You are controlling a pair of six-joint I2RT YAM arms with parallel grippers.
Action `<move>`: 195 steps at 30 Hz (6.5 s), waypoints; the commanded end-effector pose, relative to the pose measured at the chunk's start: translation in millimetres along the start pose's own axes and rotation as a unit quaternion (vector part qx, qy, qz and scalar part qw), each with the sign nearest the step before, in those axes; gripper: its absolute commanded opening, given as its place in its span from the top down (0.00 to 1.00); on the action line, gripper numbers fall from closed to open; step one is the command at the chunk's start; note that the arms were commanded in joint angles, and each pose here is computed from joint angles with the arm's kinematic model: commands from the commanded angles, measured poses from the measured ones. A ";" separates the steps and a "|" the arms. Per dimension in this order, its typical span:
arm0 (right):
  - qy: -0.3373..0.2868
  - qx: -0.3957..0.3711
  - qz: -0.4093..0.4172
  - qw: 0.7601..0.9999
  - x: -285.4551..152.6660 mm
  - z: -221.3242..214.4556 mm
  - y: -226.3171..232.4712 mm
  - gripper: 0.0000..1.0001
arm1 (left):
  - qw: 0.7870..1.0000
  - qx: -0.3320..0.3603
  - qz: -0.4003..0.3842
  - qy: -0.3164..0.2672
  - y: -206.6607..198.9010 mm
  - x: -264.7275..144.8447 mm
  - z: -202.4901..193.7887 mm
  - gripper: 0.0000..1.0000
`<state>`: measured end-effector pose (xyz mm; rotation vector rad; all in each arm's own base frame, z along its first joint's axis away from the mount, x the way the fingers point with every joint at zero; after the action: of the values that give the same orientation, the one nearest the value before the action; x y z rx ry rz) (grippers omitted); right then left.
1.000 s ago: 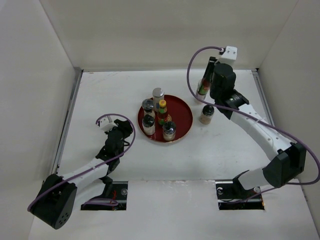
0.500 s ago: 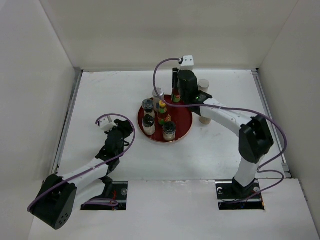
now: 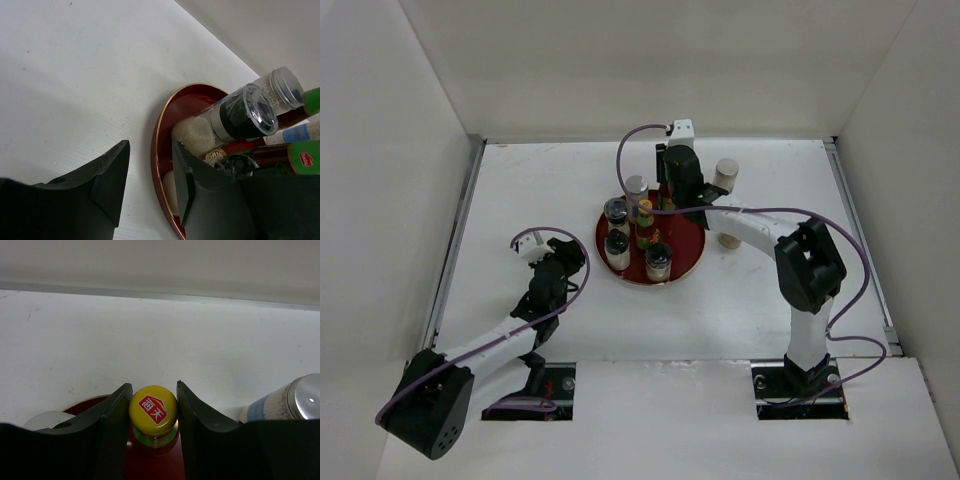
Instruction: Organize the condiment bottles
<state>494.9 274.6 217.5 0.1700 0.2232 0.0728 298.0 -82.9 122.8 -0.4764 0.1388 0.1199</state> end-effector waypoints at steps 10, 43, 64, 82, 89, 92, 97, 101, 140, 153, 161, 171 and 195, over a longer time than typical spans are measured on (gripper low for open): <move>-0.089 0.081 0.042 0.992 -22.6 57.8 22.0 0.33 | 0.999 -0.025 -0.018 -0.015 -11.1 4.0 11.1 0.63; 0.035 0.099 -0.086 0.991 16.9 24.3 -152.5 0.08 | 0.999 -0.023 -0.021 -0.020 -12.8 2.7 14.3 0.63; 0.004 0.099 -0.098 0.990 10.0 37.9 -148.0 0.49 | 0.999 -0.026 -0.019 -0.019 -10.2 3.9 14.1 0.63; -0.008 0.113 0.050 0.992 -75.8 32.4 -28.9 0.52 | 0.999 -0.029 -0.022 -0.018 -11.9 2.9 13.5 0.63; 0.000 0.080 0.078 0.994 -67.8 18.0 9.5 0.52 | 0.999 -0.029 -0.024 -0.022 -12.7 2.0 16.0 0.63; 0.004 0.070 0.078 0.994 -63.5 9.9 14.8 0.51 | 0.999 -0.028 -0.020 -0.017 -10.6 3.4 12.9 0.63; 0.014 0.062 0.073 0.995 -53.5 -7.4 18.9 0.49 | 0.999 -0.029 -0.025 -0.019 -13.8 2.1 14.3 0.63; 0.020 0.057 0.072 0.996 -51.6 -15.5 21.2 0.34 | 0.999 -0.027 -0.022 -0.015 -12.2 3.8 12.4 0.63; 0.085 0.087 -0.188 0.975 -97.1 -82.8 -173.0 0.14 | 0.999 -0.034 -0.019 -0.009 -10.2 5.4 7.5 0.46; 0.017 0.072 -0.140 0.987 -121.6 -35.5 -139.4 0.52 | 0.999 -0.038 -0.014 -0.018 -6.7 4.6 11.5 0.34; 0.017 0.090 -0.038 0.995 -137.6 -30.2 -72.7 0.52 | 0.999 -0.042 -0.010 -0.025 -3.8 4.0 15.5 0.30; 0.042 0.101 0.024 0.994 -112.5 -63.1 -27.5 0.49 | 0.997 -0.061 0.019 -0.043 17.6 4.0 24.4 0.03; -0.050 0.156 -0.037 0.986 -156.5 -30.9 -79.4 0.00 | 0.997 -0.032 0.068 0.002 25.2 18.1 16.5 0.00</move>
<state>341.4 204.7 197.3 0.4167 0.2125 0.0231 302.0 -50.2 106.3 -0.5149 0.1812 0.2443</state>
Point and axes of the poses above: each gripper's point midway between its finger pads, its own x axis out along the fingers, its own y axis along the line the jaws close on, z = x × y, the point moved 1 cm from there along -x, back along the fingers, and after that the axes turned 10 degrees about x, right-handed, at the moved point
